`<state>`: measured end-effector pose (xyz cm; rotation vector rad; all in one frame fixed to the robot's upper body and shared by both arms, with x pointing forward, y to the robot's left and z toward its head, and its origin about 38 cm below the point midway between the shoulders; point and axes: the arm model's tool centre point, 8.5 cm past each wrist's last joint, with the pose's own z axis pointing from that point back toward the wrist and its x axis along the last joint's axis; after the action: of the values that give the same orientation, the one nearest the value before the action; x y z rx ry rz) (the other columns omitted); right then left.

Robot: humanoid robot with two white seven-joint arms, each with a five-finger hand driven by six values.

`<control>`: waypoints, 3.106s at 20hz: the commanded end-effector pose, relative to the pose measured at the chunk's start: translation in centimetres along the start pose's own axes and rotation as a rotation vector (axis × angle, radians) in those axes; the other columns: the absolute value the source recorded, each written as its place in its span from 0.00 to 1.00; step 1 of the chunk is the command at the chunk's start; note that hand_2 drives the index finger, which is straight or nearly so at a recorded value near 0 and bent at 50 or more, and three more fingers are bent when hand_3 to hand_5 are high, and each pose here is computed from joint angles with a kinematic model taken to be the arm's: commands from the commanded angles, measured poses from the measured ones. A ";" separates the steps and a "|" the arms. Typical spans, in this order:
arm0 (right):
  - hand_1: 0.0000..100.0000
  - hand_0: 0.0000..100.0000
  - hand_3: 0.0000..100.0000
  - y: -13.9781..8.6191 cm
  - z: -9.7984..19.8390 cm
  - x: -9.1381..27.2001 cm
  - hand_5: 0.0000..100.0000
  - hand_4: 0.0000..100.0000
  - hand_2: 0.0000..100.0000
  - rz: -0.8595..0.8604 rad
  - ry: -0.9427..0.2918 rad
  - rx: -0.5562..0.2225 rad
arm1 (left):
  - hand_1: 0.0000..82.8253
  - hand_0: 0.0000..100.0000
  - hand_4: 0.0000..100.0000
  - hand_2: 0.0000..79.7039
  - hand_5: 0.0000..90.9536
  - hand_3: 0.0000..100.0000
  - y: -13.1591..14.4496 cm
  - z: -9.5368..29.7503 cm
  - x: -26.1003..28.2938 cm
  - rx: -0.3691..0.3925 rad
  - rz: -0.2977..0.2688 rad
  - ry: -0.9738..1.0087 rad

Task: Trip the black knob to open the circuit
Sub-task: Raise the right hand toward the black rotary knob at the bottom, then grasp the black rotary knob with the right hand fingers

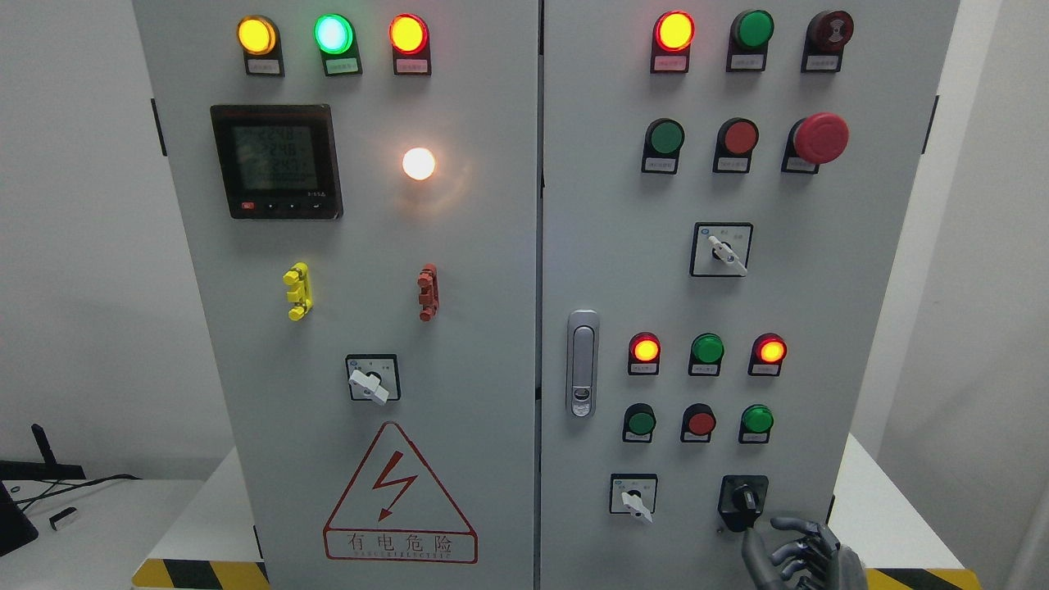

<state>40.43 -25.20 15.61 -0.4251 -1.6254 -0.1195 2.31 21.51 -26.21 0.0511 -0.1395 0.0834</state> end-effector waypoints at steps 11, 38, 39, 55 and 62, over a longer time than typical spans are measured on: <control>0.74 0.29 0.76 0.7 -0.7 0.6 0.98 0.85 0.45 -0.001 0.002 0.015 | 0.47 0.12 0.00 0.00 0.00 0.00 -0.1 0.0 0.0 -0.006 -0.030 0.000; 0.74 0.28 0.78 1.1 -0.7 1.0 0.99 0.86 0.49 -0.005 -0.009 0.022 | 0.47 0.12 0.00 0.00 0.00 0.00 -0.1 0.0 0.0 -0.006 -0.030 0.000; 0.74 0.28 0.79 1.1 -0.7 1.0 0.99 0.86 0.49 -0.006 -0.008 0.021 | 0.47 0.12 0.00 0.00 0.00 0.00 0.0 0.0 0.0 -0.005 -0.030 -0.001; 0.73 0.28 0.80 1.8 -0.5 1.0 0.99 0.87 0.51 -0.006 0.008 0.037 | 0.47 0.12 0.00 0.00 0.00 0.00 -0.1 0.0 0.0 -0.006 -0.030 -0.002; 0.72 0.29 0.81 1.8 -0.6 1.0 0.99 0.88 0.51 -0.011 0.007 0.037 | 0.47 0.12 0.00 0.00 0.00 0.00 -0.1 0.0 0.0 -0.006 -0.030 0.000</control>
<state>41.50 -23.28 16.32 -0.3884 -1.6212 -0.0887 2.31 21.50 -26.21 0.0510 -0.1396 0.0834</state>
